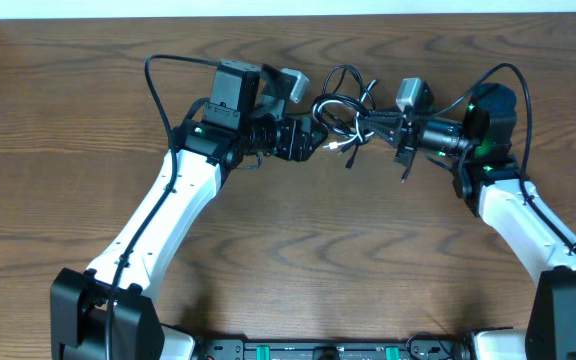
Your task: Untangle cables
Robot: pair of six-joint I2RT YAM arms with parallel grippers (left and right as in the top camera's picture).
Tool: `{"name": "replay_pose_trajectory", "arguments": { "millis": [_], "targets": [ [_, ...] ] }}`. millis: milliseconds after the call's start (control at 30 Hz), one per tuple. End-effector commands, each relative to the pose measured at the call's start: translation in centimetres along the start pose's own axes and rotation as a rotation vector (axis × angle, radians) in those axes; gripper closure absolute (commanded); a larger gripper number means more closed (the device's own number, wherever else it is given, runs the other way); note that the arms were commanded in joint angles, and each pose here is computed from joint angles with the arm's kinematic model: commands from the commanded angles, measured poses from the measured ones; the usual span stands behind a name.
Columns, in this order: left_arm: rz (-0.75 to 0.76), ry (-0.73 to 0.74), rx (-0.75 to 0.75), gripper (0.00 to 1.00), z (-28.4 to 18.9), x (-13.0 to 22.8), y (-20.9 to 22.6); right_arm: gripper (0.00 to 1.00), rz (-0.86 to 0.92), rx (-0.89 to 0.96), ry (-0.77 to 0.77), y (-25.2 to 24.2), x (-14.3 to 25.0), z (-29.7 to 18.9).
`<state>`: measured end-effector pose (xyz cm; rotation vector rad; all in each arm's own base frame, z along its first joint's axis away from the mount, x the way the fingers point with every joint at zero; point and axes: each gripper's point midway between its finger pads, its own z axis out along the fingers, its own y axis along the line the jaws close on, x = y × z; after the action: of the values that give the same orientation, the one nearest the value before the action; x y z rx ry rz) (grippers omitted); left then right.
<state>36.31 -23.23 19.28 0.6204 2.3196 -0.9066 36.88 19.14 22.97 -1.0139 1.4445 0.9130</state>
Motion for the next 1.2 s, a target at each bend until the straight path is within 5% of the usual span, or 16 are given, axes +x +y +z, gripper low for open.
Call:
{"name": "replay_pose_trajectory", "arguments": {
  "millis": [0,333,467,600,667,1167],
  "targets": [
    [0.221,-0.029,0.174,0.28,-0.8,-0.5,-3.2,0.99,-0.014,-0.127,-0.045,1.7,-0.8,-0.9],
    [0.282,-0.092,0.186,0.30,-0.9,-2.0,-3.6,0.99,-0.026,-0.226,-0.069,3.3,-1.2,-1.4],
    [0.281,-0.091,0.194,0.50,-1.0,-1.9,-3.7,0.99,-0.024,-0.226,-0.069,3.3,-1.2,-1.3],
    [0.282,-0.091,0.217,0.81,-1.0,-1.9,-4.1,0.99,-0.022,-0.226,-0.068,3.3,-1.2,-1.3],
    [0.281,-0.091,0.217,0.87,-1.0,-1.9,-4.1,0.99,-0.022,-0.223,-0.067,3.2,-1.2,-1.3],
    [0.244,-0.025,0.072,0.89,-0.6,-0.6,-1.5,0.99,0.103,-0.010,-0.007,-0.4,0.1,-0.8]
  ]
}}
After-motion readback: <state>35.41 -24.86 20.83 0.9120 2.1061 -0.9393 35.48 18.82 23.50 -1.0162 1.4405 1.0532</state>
